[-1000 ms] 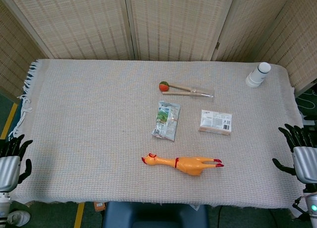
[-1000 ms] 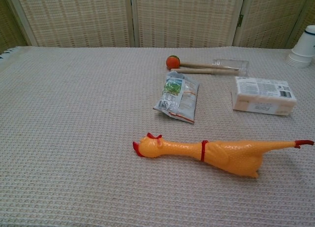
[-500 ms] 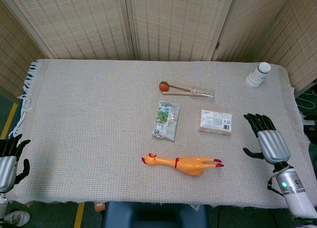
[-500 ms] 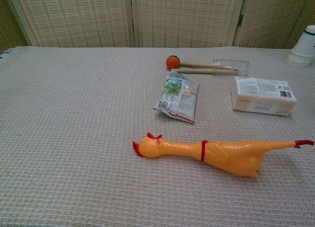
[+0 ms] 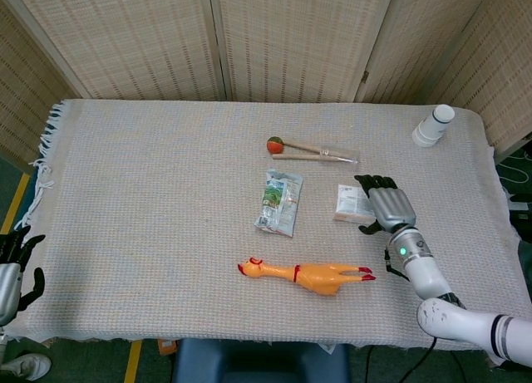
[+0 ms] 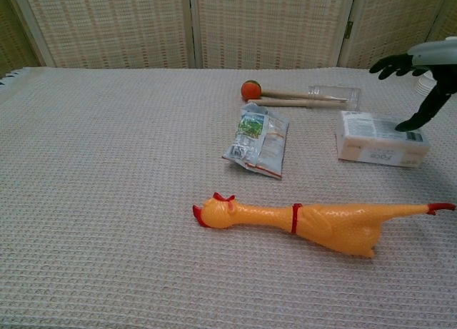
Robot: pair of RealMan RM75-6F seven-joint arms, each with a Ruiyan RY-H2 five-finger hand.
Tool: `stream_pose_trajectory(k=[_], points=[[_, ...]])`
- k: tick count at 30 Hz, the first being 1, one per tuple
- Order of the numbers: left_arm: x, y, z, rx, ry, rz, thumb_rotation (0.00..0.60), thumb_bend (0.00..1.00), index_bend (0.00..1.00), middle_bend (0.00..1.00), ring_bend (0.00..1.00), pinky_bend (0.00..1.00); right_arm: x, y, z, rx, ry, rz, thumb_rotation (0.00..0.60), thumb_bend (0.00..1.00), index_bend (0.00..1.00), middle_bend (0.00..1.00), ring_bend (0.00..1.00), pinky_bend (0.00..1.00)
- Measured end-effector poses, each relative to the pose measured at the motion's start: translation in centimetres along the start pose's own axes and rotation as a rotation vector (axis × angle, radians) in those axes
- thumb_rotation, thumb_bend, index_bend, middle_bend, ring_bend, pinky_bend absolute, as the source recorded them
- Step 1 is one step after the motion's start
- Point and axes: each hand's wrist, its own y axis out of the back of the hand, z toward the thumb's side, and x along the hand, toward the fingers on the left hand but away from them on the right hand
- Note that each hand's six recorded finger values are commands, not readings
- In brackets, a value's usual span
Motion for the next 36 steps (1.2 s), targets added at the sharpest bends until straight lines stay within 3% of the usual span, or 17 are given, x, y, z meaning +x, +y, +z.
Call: stream_pose_trajectory(k=[8,20,36], points=[[0.0,0.1,-0.2,-0.011,0.004,-0.002,0.600,0.61,0.18,0.00,0.00,0.08,-3.7,-0.7,2.7,0.060,-0.031,0.060,0.600,0.16,0.00,0.05,0.00,0.00],[0.0,0.1,-0.2,-0.012,0.005,-0.009,0.600,0.61,0.18,0.00,0.00,0.08,-4.8,-1.7,0.6,0.072,-0.114,0.095,0.600,0.16,0.00,0.05,0.00,0.00],[0.2,0.4,-1.1,-0.012,0.035,0.006,0.600,0.62,0.18,0.00,0.00,0.08,-6.8,-3.6,1.3,0.085,-0.092,0.114,0.600,0.16,0.06,0.05,0.00,0.00]])
